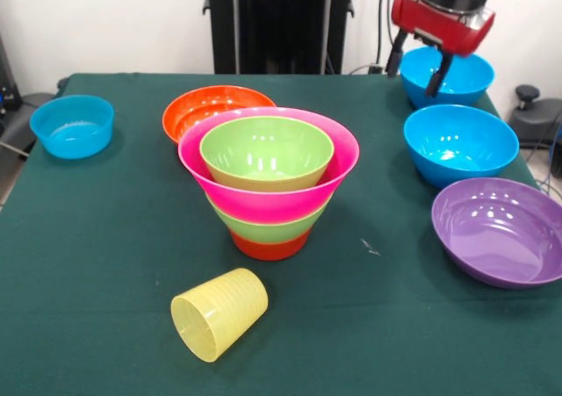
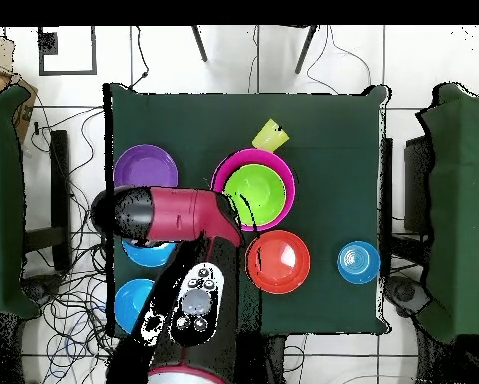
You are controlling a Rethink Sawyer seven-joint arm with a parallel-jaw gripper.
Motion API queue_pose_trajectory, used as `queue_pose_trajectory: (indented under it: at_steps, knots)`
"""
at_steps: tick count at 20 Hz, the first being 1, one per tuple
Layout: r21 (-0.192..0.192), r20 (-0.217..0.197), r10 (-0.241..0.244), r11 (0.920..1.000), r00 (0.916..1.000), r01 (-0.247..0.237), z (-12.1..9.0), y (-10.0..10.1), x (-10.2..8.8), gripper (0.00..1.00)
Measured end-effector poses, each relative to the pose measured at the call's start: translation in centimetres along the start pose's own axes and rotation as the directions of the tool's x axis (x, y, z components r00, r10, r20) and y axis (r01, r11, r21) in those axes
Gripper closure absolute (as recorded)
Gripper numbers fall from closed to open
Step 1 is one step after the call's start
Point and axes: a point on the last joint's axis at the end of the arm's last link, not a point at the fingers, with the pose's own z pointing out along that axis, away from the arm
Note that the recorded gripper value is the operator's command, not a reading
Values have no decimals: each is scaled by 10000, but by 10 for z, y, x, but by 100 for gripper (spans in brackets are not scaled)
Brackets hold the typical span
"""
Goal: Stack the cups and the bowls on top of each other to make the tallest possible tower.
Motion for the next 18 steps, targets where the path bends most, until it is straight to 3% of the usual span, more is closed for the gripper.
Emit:
queue_pose_trajectory:
  at_steps: [3, 5, 7, 9, 14, 18]
  knots:
    - [-629, 318, 67, 9980, 9995, -47, 7, 7, -10, 0]
    - [-1500, 764, 241, 9886, 9968, -124, 15, 17, -20, 0]
    - [-1907, 919, 364, 9815, 9951, -183, 19, 21, -24, 0]
    - [-2600, 1117, 594, 9652, 9920, -286, 25, 27, -30, 0]
    - [-3335, 1221, 800, 9421, 9893, -351, 33, 35, -30, 0]
    - [-3566, 1198, 743, 9339, 9900, -269, 36, 42, -21, 0]
